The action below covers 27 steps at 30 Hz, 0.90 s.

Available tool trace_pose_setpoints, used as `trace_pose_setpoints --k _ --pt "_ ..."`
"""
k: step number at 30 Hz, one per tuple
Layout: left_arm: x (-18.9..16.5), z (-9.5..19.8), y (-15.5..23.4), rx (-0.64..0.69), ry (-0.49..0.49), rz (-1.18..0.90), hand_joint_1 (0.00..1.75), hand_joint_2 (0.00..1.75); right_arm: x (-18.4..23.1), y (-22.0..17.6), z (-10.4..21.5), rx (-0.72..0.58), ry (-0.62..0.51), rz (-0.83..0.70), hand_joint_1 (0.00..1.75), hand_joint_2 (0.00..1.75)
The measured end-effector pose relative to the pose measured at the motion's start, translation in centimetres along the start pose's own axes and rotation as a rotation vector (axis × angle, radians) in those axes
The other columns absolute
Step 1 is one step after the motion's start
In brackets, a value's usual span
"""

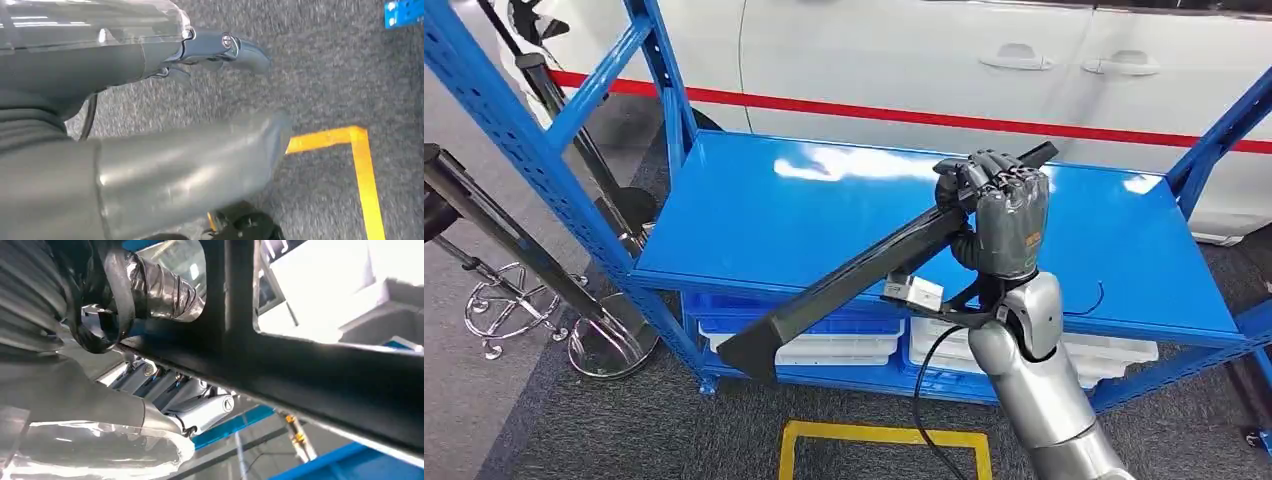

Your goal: Take the parts from the cabinet and place them on the table.

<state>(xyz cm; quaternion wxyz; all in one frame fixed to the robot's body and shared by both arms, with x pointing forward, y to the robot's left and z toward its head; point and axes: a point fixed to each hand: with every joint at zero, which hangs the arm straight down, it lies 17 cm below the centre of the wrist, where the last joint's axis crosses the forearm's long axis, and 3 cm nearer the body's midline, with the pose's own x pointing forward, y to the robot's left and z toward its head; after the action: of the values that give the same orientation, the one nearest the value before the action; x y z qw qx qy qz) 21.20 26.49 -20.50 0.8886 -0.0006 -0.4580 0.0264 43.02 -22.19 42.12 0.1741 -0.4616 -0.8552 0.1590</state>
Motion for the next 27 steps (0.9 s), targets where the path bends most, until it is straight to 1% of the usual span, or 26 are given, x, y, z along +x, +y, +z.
trace_pose_setpoints --k 3,6,8,10,13,17,27 --pt "-0.1 0.1 -0.2 -0.011 0.002 0.0 0.0 1.75 0.3 0.2 -0.3 0.016 -0.018 0.0 1.75 1.75" --pt "0.1 0.0 -1.0 -0.043 -0.001 0.005 0.0 1.75 3.1 1.2 -1.4 0.052 -0.102 -0.013 1.75 1.75" --pt "0.2 0.0 -1.3 -0.058 0.0 -0.001 0.0 1.75 5.3 2.1 -1.2 0.074 -0.152 -0.024 1.75 1.75" --pt "0.1 0.0 -1.6 -0.073 0.006 -0.015 0.0 1.75 6.7 2.7 -0.9 0.087 -0.175 -0.039 1.75 1.75" --pt "0.0 0.0 -2.1 -0.095 0.01 -0.04 0.0 1.75 8.3 2.9 -1.1 0.08 -0.195 -0.063 1.75 1.75" --pt "0.1 -0.1 -2.2 -0.12 0.015 -0.061 0.0 1.75 10.7 3.5 -0.3 0.089 -0.214 -0.132 1.75 1.75" --pt "0.7 -0.6 -2.0 -0.128 0.006 -0.081 0.0 1.75 12.1 3.6 -0.2 0.082 -0.232 -0.168 1.75 1.75"
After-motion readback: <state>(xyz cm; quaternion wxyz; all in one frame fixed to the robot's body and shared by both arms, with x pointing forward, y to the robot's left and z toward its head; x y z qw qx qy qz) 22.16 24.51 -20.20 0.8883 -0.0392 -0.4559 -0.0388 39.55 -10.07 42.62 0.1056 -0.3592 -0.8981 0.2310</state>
